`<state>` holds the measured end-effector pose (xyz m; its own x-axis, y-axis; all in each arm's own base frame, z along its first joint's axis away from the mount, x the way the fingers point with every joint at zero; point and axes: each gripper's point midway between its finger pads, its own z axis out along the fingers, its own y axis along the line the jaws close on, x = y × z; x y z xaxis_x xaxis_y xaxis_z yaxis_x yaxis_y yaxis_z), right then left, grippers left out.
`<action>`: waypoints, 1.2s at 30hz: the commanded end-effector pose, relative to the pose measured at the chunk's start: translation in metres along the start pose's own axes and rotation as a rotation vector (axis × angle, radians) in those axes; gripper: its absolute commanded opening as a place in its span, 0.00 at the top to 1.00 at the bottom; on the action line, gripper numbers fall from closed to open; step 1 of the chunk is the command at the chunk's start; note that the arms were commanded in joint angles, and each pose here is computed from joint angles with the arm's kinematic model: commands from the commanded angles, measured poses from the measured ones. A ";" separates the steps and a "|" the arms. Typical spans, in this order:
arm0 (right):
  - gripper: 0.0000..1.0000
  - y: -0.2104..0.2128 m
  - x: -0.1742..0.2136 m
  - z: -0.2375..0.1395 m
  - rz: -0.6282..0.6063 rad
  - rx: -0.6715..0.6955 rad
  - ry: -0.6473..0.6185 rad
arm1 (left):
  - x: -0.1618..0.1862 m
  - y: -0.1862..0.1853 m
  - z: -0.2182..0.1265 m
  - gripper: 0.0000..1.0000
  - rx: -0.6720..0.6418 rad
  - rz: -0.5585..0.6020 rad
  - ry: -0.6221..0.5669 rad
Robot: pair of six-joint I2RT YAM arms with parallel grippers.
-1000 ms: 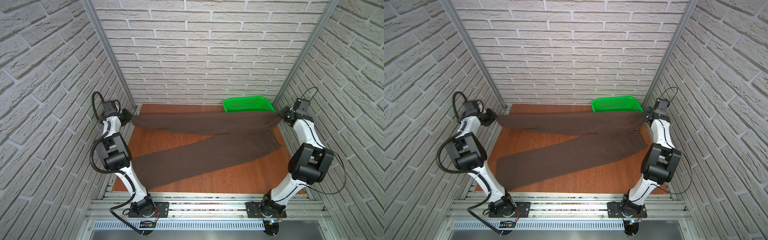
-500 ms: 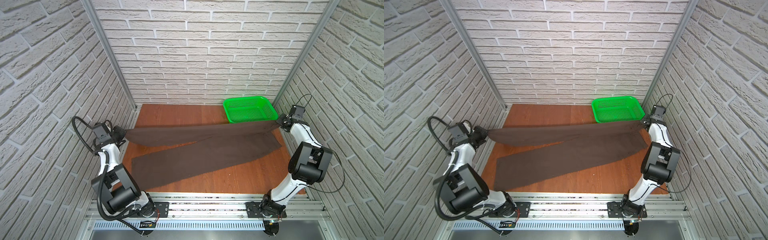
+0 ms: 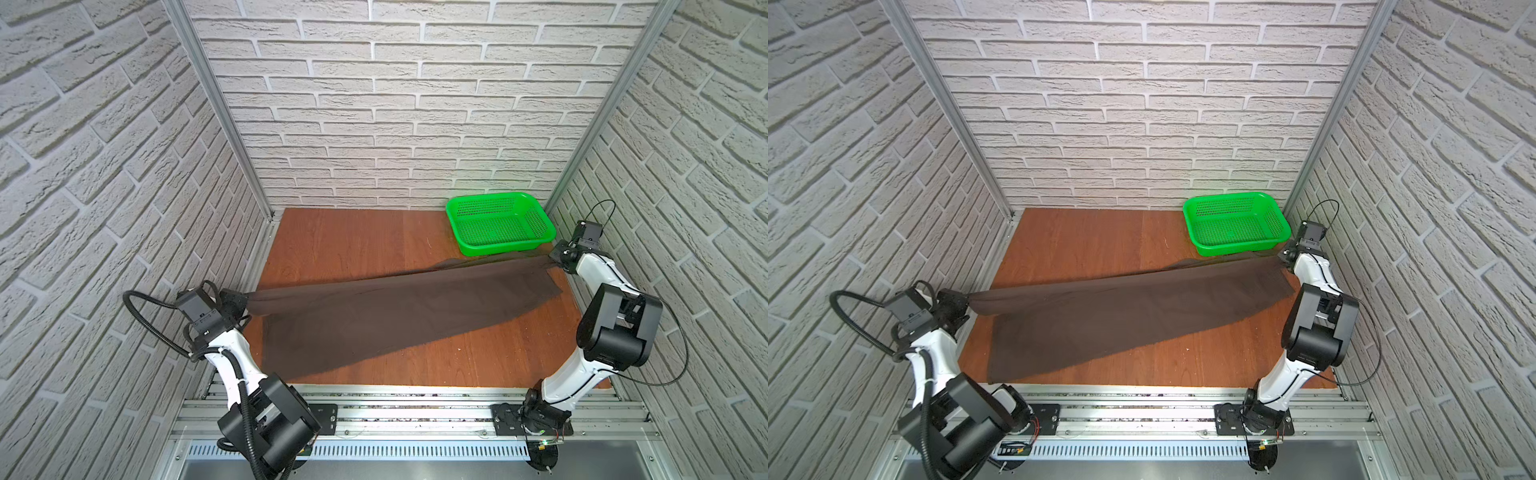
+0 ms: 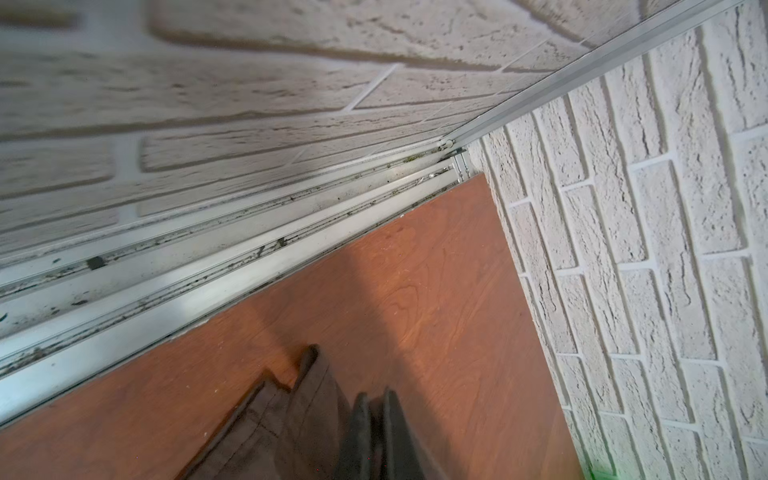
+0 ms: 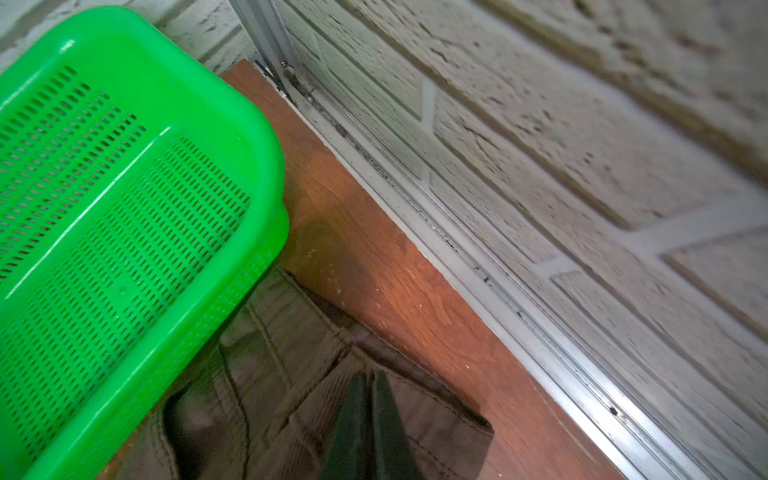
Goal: Fold and stack the trousers
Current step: 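Lay the lifted leg down near the robot with the left gripper, folding trousers lengthwise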
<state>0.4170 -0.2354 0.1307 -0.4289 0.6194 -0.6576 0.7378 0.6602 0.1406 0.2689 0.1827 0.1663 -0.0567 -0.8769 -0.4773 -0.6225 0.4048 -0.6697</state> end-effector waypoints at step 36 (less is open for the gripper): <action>0.94 -0.047 -0.031 -0.061 0.026 0.162 -0.134 | 0.030 -0.001 -0.063 1.00 -0.047 -0.058 0.032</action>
<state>0.3768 -0.2438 0.1854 -0.3668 0.6011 -0.7100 0.7931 0.6010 0.0991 0.2284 0.1440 0.2035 -0.0461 -0.8983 -0.4369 -0.6290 0.3659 -0.6859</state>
